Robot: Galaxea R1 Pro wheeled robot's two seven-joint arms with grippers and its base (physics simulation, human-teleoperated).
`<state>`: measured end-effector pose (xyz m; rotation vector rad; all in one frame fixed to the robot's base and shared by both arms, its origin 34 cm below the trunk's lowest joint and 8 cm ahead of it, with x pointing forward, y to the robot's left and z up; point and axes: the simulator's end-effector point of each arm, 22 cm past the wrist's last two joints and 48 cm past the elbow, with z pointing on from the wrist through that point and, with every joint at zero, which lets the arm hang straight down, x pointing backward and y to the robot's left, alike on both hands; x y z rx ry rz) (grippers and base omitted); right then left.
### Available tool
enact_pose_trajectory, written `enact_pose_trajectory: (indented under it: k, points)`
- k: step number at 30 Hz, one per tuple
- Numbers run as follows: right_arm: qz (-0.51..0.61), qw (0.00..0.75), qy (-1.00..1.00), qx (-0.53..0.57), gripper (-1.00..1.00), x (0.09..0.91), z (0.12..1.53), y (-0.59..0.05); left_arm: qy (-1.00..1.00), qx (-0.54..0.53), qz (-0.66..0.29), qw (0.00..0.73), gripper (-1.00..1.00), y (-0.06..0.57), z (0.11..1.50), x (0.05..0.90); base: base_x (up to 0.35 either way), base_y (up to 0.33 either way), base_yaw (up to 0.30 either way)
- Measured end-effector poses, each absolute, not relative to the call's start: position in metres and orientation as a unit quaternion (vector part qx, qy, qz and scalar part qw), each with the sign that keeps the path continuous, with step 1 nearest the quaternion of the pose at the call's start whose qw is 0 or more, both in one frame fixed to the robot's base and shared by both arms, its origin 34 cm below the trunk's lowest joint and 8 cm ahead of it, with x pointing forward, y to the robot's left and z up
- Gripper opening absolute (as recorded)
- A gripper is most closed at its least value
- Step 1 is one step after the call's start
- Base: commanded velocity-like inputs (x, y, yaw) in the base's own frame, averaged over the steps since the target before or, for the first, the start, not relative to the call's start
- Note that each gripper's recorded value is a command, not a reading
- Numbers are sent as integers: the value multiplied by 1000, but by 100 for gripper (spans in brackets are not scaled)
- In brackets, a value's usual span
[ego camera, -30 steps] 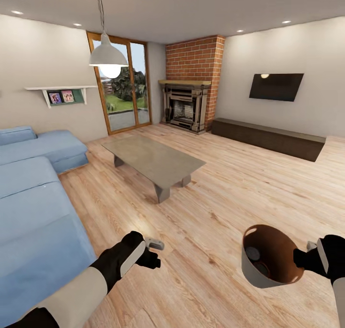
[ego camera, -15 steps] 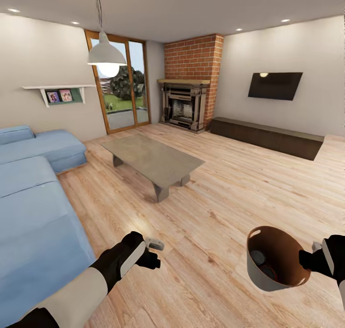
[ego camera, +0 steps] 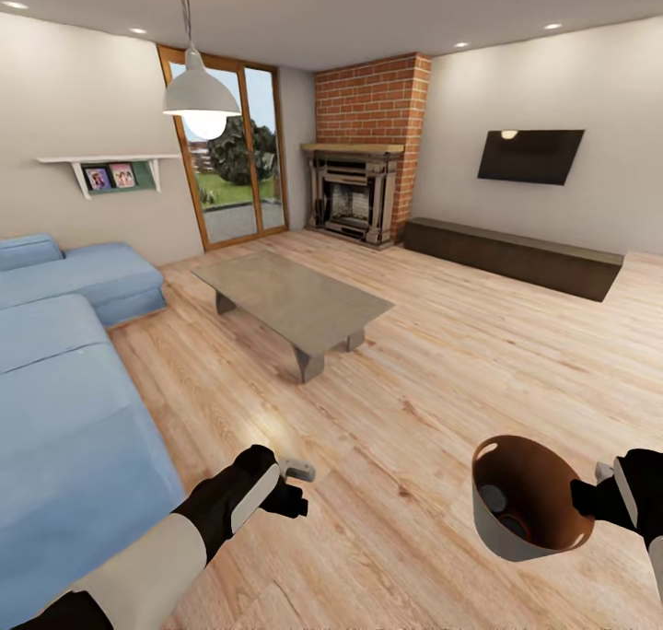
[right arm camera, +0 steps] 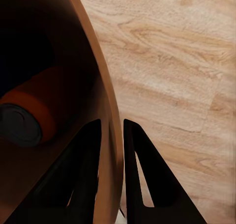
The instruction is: Put the three can of soda from the living room inside the tash can in the kitchen.
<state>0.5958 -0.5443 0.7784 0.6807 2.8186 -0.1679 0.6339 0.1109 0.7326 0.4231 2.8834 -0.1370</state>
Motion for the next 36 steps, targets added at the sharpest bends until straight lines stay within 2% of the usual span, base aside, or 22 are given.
enact_pose_trajectory:
  k: [15, 25, 31, 34, 36]
  points:
    - [-60, 107, 965, 231, -100, 595, 750, -543, 984, 142, -46, 97, 100, 113, 700, 629, 0, 0, 0]
    - [-58, 127, 962, 235, -100, 609, 745, -547, 985, 142, -45, 90, 100, 113, 679, 627, 0, 0, 48]
    - [-81, 222, 948, 213, -100, 660, 794, -542, 985, 142, -45, 88, 100, 114, 667, 626, 0, 0, 17]
    - [-85, 314, 926, 190, -100, 704, 850, -506, 985, 141, -45, 86, 100, 114, 661, 626, 0, 0, 72]
    - [-31, 357, 915, 188, -100, 726, 869, -464, 985, 141, -46, 85, 100, 114, 657, 625, 0, 0, 98]
